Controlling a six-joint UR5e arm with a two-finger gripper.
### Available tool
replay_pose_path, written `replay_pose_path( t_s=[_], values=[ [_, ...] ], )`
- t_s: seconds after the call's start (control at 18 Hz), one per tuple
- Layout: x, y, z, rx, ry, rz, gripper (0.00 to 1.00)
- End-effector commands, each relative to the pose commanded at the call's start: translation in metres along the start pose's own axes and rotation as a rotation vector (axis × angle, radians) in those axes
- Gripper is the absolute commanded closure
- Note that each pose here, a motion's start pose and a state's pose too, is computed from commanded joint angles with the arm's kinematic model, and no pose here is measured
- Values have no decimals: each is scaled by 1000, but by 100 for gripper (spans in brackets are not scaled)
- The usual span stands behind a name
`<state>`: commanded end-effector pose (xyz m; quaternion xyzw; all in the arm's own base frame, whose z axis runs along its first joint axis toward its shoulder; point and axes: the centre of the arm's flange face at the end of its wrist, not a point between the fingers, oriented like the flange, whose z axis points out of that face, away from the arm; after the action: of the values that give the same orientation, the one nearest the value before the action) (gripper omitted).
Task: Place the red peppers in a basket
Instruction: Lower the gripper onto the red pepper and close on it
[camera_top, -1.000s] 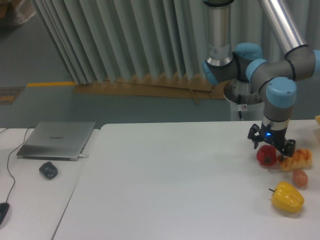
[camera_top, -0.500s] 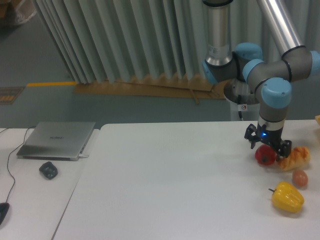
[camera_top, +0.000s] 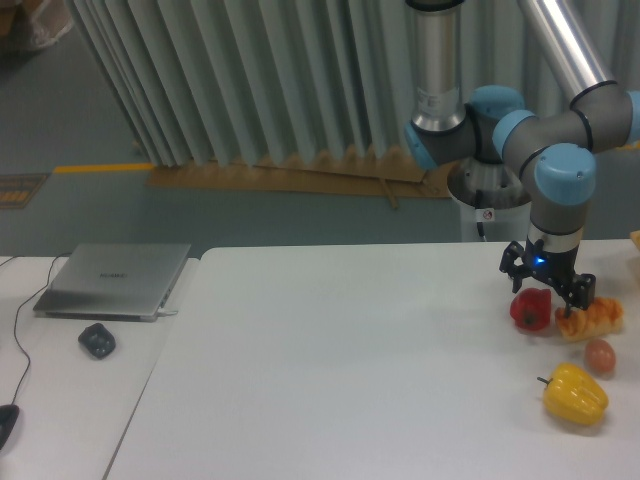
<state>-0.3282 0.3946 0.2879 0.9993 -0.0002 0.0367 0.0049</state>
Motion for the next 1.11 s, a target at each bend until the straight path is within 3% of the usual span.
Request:
replay_pose_path(
  t_s=[0.94,1.11],
  values=[
    [9,-7,14,-23,19,27,4],
    [8,-7,16,-27,22,27,18]
  ],
)
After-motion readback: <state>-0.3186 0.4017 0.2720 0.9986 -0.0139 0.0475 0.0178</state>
